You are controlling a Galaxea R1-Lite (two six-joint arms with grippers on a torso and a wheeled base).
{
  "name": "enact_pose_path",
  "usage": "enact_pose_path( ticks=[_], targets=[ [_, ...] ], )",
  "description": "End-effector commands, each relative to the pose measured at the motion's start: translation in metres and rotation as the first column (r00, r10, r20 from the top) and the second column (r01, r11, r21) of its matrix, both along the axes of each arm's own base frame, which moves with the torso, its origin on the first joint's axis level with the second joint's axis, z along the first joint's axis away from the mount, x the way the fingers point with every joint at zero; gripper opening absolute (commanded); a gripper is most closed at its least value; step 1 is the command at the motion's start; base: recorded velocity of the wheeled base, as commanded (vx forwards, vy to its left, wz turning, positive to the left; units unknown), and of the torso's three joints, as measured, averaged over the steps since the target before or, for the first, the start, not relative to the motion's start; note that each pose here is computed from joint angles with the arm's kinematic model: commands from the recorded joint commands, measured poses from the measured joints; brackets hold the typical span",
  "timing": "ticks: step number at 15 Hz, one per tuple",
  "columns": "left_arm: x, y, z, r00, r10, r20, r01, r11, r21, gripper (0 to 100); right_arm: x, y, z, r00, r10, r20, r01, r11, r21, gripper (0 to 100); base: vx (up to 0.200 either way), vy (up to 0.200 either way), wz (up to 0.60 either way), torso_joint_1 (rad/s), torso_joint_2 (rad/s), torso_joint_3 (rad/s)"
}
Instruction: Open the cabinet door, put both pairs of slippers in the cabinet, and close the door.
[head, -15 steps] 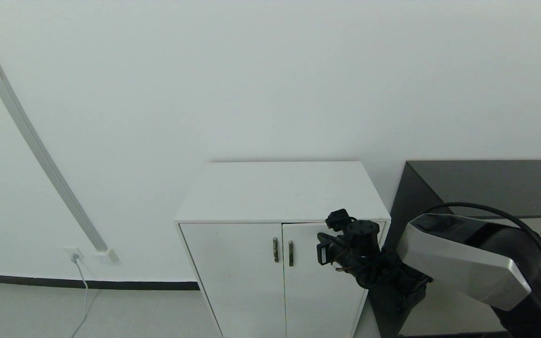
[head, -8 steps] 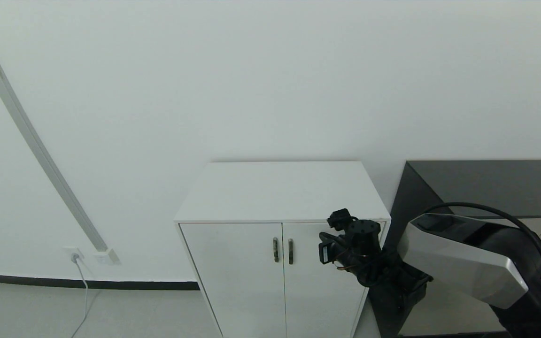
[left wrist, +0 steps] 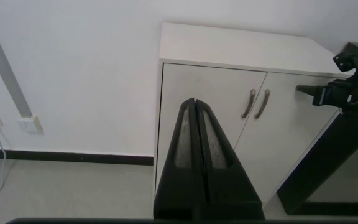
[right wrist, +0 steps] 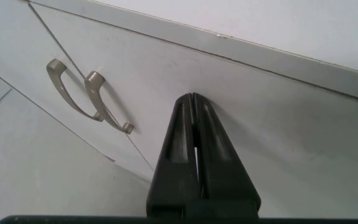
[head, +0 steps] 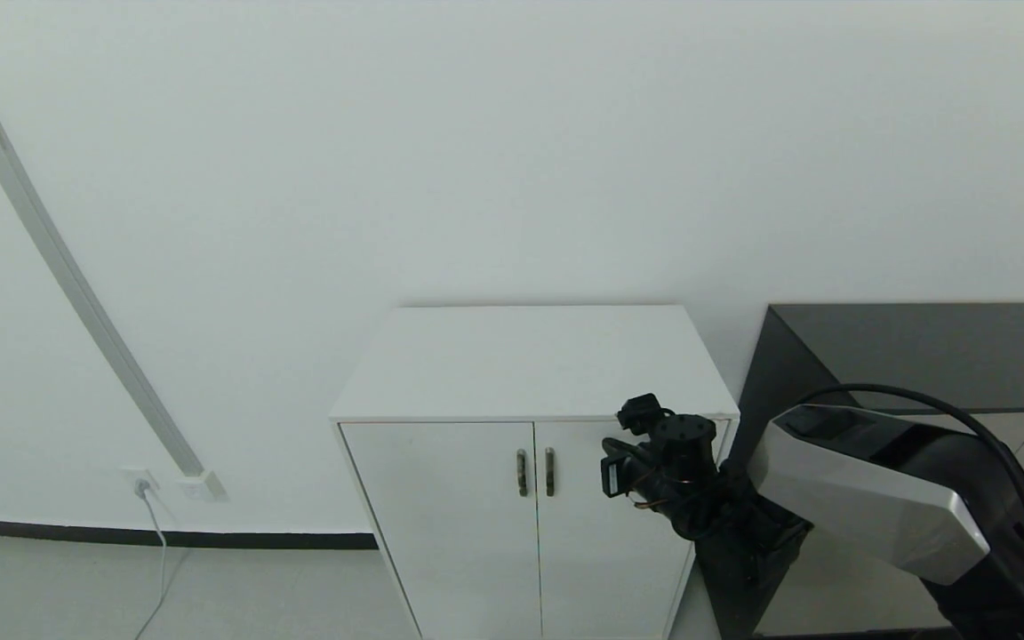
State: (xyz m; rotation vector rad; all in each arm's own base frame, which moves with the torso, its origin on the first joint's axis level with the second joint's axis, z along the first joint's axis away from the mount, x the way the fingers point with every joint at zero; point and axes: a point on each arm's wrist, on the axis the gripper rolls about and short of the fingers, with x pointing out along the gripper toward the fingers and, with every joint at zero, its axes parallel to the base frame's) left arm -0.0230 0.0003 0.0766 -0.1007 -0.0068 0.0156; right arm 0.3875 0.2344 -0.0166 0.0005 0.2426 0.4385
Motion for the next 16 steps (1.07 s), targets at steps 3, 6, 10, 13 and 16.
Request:
enact_pose_path(
  ticks=[3, 6, 10, 13, 16],
  targets=[
    [0.000, 0.000, 0.000, 1.000, 0.001, 0.000, -0.001, 1.000, -0.001, 0, 0.000, -0.001, -0.002, 1.000, -0.002, -0.004, 0.002, 1.000, -0.004, 0, 0.000, 0.000, 0.00, 0.000, 0.00, 0.000],
    [0.000, 0.000, 0.000, 1.000, 0.001, -0.001, -0.001, 1.000, -0.001, 0, -0.018, -0.002, 0.017, 1.000, 0.014, 0.011, -0.014, 1.000, 0.004, 0, 0.000, 0.000, 0.00, 0.000, 0.00, 0.000],
    [0.000, 0.000, 0.000, 1.000, -0.001, -0.001, 0.001, 1.000, -0.001, 0, -0.051, -0.022, 0.041, 1.000, 0.011, 0.021, -0.011, 1.000, 0.009, 0, 0.000, 0.000, 0.00, 0.000, 0.00, 0.000],
    [0.000, 0.000, 0.000, 1.000, -0.001, 0.000, 0.001, 1.000, 0.001, 0, -0.083, -0.052, 0.059, 0.999, -0.013, 0.044, 0.012, 1.000, 0.018, 0, 0.000, 0.000, 0.00, 0.000, 0.00, 0.000],
    [0.000, 0.000, 0.000, 1.000, -0.001, -0.001, 0.001, 1.000, 0.001, 0, -0.111, -0.086, 0.088, 0.997, -0.059, 0.054, 0.058, 0.998, 0.017, 0, 0.000, 0.000, 0.00, 0.000, 0.00, 0.000]
  ],
)
